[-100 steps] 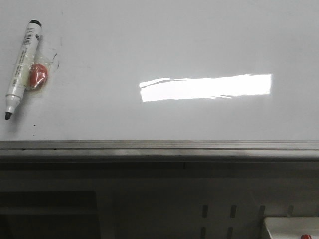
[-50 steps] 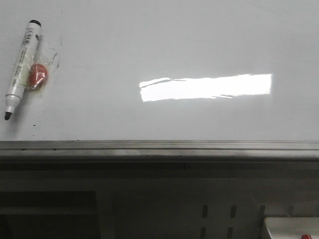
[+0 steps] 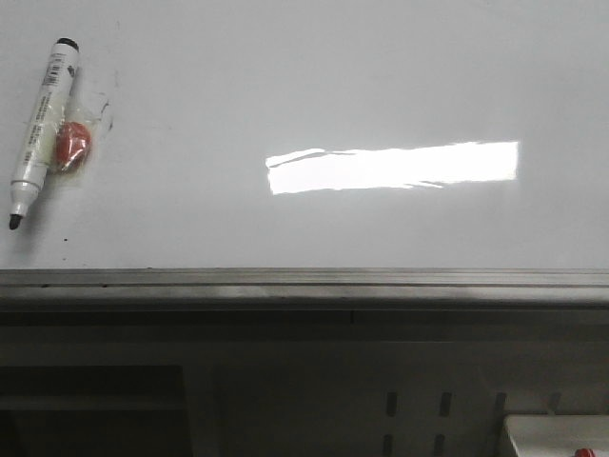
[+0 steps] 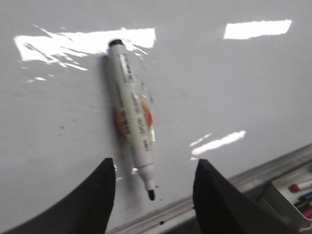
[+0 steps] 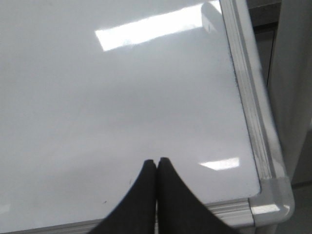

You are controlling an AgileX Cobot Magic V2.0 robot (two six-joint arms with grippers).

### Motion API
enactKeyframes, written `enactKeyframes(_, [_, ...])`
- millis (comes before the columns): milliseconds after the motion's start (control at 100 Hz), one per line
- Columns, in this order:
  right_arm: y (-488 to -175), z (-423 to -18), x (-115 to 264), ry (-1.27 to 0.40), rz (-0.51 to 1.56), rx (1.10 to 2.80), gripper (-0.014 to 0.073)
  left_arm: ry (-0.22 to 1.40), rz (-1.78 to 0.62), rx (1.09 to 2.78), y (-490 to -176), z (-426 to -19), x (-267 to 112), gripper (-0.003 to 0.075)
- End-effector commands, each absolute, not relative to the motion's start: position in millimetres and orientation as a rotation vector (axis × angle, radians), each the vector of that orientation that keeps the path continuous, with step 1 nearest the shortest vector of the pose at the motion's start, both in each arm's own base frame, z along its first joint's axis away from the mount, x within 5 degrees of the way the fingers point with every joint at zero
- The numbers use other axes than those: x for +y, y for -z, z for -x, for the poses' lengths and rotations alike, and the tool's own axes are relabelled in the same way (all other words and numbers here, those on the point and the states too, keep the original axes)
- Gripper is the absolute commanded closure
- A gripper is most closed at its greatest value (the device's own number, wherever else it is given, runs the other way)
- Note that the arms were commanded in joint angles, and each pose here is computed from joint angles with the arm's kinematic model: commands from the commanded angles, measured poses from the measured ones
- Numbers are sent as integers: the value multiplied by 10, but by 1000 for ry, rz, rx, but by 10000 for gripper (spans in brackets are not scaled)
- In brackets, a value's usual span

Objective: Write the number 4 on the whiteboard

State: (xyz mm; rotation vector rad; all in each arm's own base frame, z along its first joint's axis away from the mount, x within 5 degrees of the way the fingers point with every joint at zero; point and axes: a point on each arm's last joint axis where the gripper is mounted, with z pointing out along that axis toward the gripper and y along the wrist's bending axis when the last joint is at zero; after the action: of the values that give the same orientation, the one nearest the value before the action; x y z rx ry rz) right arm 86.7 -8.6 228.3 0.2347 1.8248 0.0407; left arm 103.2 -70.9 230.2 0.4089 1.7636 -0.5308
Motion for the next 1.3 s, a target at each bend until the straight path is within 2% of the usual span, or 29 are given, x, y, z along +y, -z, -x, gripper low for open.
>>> enactKeyframes(0, [-2470, -905, -106, -26, -233, 1720, 659, 594, -381, 1690, -2457, -1160, -852, 377])
enactKeyframes(190, [-2470, -905, -106, -26, -233, 1720, 659, 580, -360, 1743, -2388, -1399, -1017, 329])
enactKeyframes(500, [-2470, -905, -106, -26, -233, 1720, 659, 573, -260, 1837, -2234, -1579, -1097, 337])
enactKeyframes(550, [-2470, -905, -106, -26, -233, 1720, 659, 570, -251, 1852, -2207, -1593, -1103, 360])
enactKeyframes(600, [-2470, -905, -106, -26, -233, 1720, 659, 569, -235, 1868, -2184, -1605, -1104, 420])
enactKeyframes(670, [-2463, -904, -105, -27, -233, 1729, 659, 568, -226, 1877, -2170, -1611, -1104, 560])
enactKeyframes(720, [-2459, -903, -104, -28, -234, 1733, 659, 567, -227, 1876, -2170, -1611, -1104, 698])
enactKeyframes(750, [-2459, -904, -100, -31, -229, 1734, 659, 563, -234, 1875, -2170, -1611, -1105, 738])
enactKeyframes(890, [-2525, -898, -12, -101, -150, 1788, 659, 559, -261, 1868, -2172, -1606, -1113, 741])
enactKeyframes(990, [-2617, -885, 98, -170, -22, 1851, 659, 540, -378, 1829, -2195, -1579, -1145, 741])
enactKeyframes(1290, [-2989, -983, 629, -495, 416, 1817, 659, 459, -841, 1494, -2425, -1362, -1236, 741])
